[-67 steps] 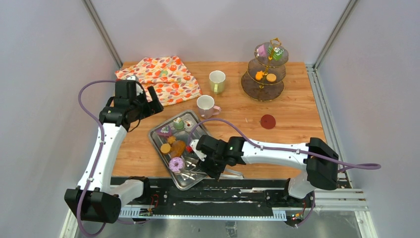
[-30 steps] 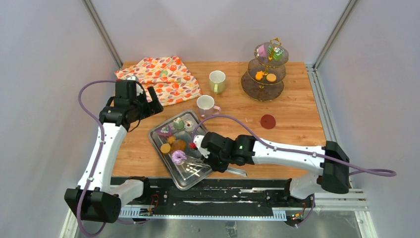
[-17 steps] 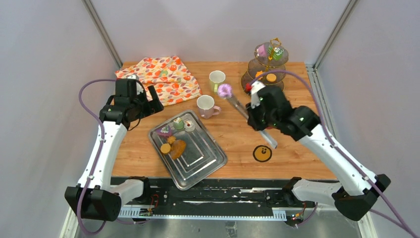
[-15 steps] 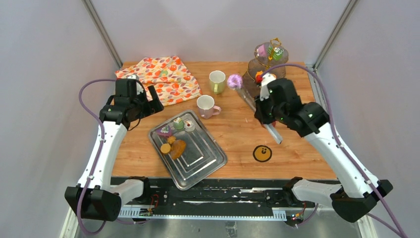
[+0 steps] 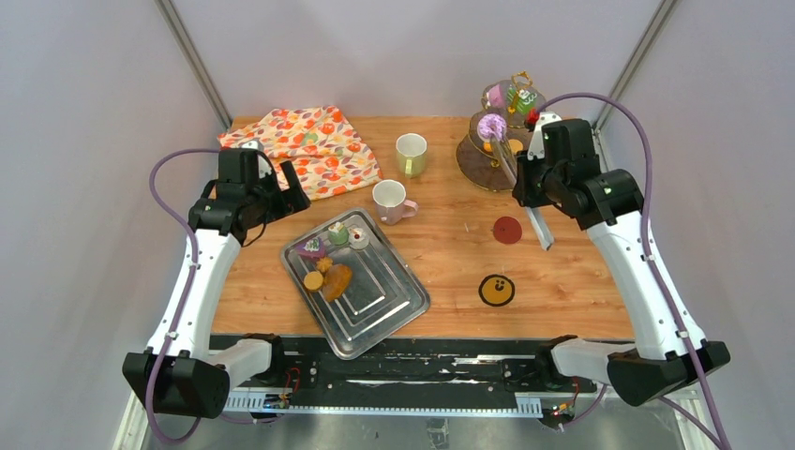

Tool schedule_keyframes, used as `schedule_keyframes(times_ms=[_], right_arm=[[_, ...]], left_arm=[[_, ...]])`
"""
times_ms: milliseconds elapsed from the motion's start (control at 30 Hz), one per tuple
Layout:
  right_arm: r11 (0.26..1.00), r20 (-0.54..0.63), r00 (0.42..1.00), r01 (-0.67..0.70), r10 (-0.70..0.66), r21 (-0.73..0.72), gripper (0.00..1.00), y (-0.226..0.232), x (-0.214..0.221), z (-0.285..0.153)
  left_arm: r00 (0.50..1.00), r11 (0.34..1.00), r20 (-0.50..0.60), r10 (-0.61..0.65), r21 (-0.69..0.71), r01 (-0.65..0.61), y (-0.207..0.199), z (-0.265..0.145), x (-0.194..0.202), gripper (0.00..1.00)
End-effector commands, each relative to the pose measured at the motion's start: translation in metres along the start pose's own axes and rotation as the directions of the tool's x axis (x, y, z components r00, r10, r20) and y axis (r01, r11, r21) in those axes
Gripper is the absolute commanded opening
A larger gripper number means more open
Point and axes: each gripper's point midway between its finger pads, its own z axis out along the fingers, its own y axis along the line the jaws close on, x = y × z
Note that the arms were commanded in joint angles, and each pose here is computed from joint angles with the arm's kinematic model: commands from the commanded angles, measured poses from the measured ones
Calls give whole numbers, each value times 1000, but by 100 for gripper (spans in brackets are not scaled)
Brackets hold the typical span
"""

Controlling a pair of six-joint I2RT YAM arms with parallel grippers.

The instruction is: Serve the afternoon tea

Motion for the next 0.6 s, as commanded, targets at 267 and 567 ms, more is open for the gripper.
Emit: schedule_keyframes(times_ms=[267, 567], right_arm=[[986, 89, 992, -106, 94, 132, 0, -53, -36, -5], [984, 54, 992, -122, 116, 129, 0, -61, -48, 20]], left_arm=[[1000, 999, 7, 11, 33, -12, -5, 4, 1, 100], [1000, 999, 6, 29, 13, -29, 0, 3, 3, 100]])
